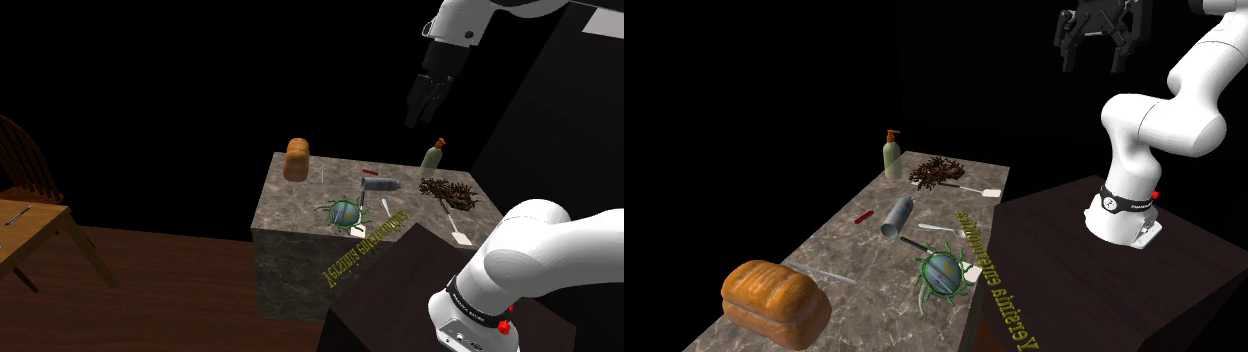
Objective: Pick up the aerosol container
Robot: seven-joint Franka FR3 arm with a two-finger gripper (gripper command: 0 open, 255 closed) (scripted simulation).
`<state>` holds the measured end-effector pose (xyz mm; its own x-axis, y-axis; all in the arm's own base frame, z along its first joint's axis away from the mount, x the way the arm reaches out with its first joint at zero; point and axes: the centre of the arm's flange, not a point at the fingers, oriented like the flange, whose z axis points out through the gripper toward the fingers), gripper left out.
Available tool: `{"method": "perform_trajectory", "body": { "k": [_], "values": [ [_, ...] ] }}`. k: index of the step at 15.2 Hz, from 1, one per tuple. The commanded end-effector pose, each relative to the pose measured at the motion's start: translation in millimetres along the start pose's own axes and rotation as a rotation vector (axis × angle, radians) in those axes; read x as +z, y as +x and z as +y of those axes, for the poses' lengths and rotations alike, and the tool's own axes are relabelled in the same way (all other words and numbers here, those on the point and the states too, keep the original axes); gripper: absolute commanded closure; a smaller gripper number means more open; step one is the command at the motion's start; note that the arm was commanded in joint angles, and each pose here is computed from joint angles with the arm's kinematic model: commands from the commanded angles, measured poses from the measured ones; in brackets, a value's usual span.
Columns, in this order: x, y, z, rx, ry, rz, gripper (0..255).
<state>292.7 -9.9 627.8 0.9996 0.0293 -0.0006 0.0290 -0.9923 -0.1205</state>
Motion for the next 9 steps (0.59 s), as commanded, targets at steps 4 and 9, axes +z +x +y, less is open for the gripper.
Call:
{"method": "perform_trajectory", "body": {
  "k": [4,9],
  "values": [
    [29.4,-1.9,23.3,-0.048,-0.021,0.002,0],
    [77.3,-2.3,63.7,-0.128,-0.055,0.004,0]
  ]
}}
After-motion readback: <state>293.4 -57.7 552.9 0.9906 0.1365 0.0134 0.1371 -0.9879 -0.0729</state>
